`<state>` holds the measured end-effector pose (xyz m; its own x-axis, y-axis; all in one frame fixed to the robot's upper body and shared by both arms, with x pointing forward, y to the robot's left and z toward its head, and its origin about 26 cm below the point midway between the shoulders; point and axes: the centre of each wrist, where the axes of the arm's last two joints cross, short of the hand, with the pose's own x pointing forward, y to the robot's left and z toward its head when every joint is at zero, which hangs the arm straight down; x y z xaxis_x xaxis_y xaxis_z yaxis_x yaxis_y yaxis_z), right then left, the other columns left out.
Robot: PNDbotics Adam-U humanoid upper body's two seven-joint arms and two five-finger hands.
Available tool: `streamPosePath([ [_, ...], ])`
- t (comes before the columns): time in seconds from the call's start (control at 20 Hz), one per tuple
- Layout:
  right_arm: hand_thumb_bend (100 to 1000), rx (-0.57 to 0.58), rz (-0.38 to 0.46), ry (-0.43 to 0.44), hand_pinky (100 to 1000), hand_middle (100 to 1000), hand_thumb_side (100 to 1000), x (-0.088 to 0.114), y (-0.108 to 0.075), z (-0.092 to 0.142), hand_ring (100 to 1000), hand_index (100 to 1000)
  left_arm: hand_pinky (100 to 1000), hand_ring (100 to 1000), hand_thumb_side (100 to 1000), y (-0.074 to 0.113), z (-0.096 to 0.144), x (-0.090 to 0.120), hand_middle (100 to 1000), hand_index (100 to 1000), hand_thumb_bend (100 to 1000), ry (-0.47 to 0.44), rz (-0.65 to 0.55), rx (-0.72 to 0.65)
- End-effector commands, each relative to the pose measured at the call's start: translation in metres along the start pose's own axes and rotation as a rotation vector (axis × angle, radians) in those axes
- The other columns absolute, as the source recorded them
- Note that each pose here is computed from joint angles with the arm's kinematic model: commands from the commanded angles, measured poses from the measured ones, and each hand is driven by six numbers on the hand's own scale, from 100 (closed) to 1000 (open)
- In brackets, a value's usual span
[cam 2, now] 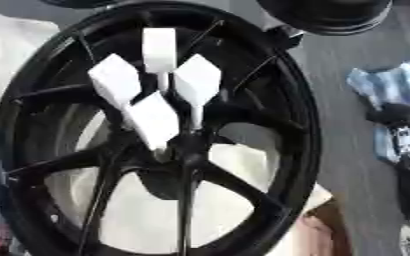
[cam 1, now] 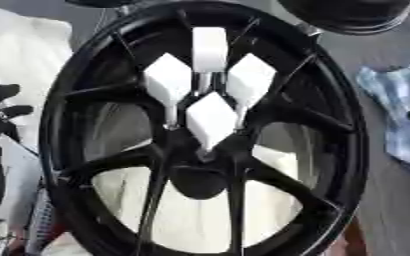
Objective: Pull the pin out of the wheel hub.
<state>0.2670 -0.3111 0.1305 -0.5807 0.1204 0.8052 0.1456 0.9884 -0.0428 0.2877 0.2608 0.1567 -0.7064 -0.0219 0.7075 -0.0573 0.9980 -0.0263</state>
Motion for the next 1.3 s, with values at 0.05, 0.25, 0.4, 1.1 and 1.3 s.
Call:
streamPosePath([
  [0.05,100,0.016,0.019,-0.032,995,599,591,0.007,-0.004,-0.003,739,707,651,765,784,0.001,-0.002,0.005,610,739,104,-0.015,-0.003,-0.008],
  [0.25,100,0.044,0.057,-0.075,989,603,552,0.01,-0.013,-0.003,743,711,652,765,783,0.002,-0.001,0.005,610,739,104,-0.011,-0.004,-0.008],
  [0.4,100,0.095,0.097,-0.126,981,608,528,0.014,-0.022,-0.005,747,714,652,766,782,0.002,-0.001,0.005,610,739,105,-0.009,-0.005,-0.01],
  [1.1,100,0.515,0.532,-0.355,924,663,310,0.057,-0.082,-0.032,785,747,652,767,783,0.005,0.002,0.004,611,739,104,0.01,-0.02,-0.024],
  [1.3,100,0.655,0.672,-0.41,908,672,231,0.077,-0.089,-0.051,788,748,652,767,781,0.005,0.003,0.004,611,739,103,0.014,-0.024,-0.029],
])
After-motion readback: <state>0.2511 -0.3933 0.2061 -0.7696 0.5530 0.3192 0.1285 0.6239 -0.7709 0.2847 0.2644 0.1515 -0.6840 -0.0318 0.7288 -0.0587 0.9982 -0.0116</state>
